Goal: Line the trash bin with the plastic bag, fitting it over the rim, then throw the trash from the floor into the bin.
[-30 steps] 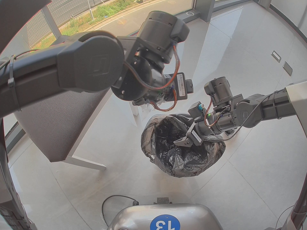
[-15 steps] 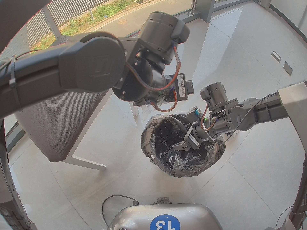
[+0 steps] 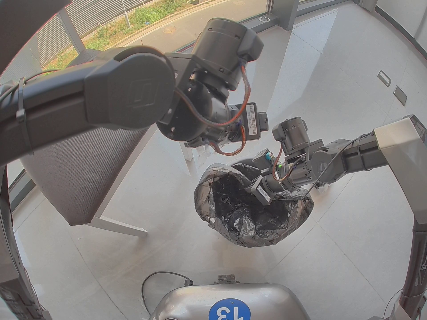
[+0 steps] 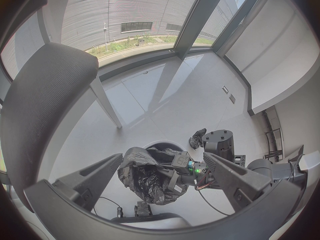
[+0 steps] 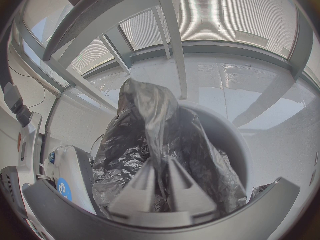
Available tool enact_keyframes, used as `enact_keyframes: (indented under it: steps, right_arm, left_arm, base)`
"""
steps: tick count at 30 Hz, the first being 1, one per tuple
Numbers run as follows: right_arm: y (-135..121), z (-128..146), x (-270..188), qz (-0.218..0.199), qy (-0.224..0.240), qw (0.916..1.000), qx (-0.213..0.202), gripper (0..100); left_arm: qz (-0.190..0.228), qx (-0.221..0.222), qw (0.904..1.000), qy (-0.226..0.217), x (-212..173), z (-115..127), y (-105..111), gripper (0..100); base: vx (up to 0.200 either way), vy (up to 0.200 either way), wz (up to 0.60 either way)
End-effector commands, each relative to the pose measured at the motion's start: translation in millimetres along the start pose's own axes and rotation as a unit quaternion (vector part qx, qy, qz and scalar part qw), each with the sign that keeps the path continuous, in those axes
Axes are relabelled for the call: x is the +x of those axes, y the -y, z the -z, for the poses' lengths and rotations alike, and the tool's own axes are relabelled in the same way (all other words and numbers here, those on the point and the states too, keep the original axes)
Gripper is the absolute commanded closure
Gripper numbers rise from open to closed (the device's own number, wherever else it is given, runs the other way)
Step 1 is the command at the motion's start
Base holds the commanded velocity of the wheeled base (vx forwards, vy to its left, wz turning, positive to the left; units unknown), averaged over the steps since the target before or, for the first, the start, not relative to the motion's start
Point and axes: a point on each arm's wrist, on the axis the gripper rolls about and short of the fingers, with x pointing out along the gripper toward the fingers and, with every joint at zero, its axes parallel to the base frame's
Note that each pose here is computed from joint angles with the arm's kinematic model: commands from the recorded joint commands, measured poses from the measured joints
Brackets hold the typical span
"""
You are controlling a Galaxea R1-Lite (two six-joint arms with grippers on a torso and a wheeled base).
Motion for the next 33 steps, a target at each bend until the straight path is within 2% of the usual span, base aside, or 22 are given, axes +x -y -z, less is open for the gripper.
enact_keyframes:
  steps: [1, 4, 12, 14, 18, 21, 33]
  right_arm:
    - [3.2, -6.6, 1.0, 0.005, 0.012, 0.9999, -0.005, 100]
    - [5.1, -14.2, -2.9, 0.011, 0.025, 0.9996, -0.010, 100]
    - [26.2, -53.1, -35.8, 0.059, 0.097, 0.9926, -0.043, 100]
    - [32.3, -54.3, -39.2, 0.068, 0.102, 0.9915, -0.044, 100]
    - [62.6, -40.5, -36.9, 0.096, 0.092, 0.9905, -0.034, 100]
    - [78.6, -40.4, -37.5, 0.114, 0.100, 0.9879, -0.029, 100]
    - [94.5, -46.9, -34.0, 0.134, 0.120, 0.9832, -0.030, 100]
  left_arm:
    - [-0.001, -0.001, 1.0000, 0.000, 0.3, -0.2, -0.5, 0]
    - [-0.001, -0.001, 1.0000, 0.000, 0.6, -0.5, -1.0, 0]
    - [-0.002, -0.001, 1.0000, 0.001, 0.8, -0.7, -1.5, 0]
    - [-0.002, -0.001, 1.0000, 0.000, 0.8, -0.6, -1.5, 0]
    - [-0.003, -0.002, 1.0000, 0.000, -1.2, -1.3, -2.1, 0]
    - [-0.003, -0.003, 1.0000, 0.000, -1.8, -1.5, -2.3, 0]
    - [0.001, -0.002, 1.0000, -0.001, -3.8, -0.1, 0.5, 0]
  base:
    - [0.000, 0.000, 0.00]
    - [0.000, 0.000, 0.00]
    - [0.000, 0.000, 0.00]
    - [0.000, 0.000, 0.00]
    - [0.000, 0.000, 0.00]
    - [0.000, 0.000, 0.00]
    - [0.000, 0.000, 0.00]
